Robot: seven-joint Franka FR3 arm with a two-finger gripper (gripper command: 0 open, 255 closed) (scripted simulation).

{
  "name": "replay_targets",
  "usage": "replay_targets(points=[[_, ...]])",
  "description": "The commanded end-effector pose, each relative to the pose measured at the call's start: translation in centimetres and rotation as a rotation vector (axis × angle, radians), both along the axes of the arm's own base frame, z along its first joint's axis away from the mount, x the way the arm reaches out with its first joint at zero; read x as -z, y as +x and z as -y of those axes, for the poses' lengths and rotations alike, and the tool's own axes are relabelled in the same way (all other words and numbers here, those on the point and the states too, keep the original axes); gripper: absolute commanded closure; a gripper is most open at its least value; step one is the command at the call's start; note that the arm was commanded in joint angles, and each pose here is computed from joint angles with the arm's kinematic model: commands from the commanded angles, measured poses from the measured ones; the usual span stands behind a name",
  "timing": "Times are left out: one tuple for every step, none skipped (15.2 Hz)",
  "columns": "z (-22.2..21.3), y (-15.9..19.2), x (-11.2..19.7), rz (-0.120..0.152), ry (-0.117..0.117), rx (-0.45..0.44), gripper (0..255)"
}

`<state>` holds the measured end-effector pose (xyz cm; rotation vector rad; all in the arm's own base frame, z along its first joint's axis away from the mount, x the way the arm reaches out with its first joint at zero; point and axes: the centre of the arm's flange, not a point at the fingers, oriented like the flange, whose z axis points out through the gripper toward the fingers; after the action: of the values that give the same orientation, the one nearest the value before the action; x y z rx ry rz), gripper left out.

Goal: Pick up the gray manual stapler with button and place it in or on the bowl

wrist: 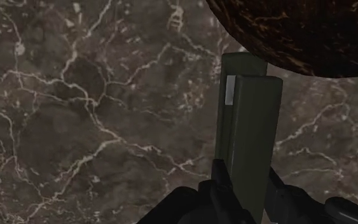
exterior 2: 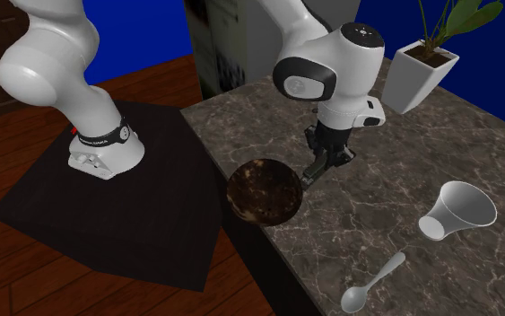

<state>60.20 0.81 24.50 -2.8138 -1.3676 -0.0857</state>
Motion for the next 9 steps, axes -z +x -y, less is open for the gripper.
replay_targets(points=[[0.0,0.0,-1.1,0.0,0.0,0.0,255],[0.0,0.0,-1.6,0.0,0.0,0.0,255],[0.0,0.0,-2.1,0.0,0.0,0.0,255],[0.0,0.0,-2.7,0.0,0.0,0.0,255],[0.0,0.0,-3.2,0.0,0.0,0.0,255],[0.0,0.0,-3.7,0.0,0.0,0.0,255],[0.0,0.0,-4.2,0.0,0.0,0.0,255],[0.0,0.0,-4.8,0.0,0.0,0.0,255],[0.0,0.0,-5.3,0.0,0.0,0.0,255]])
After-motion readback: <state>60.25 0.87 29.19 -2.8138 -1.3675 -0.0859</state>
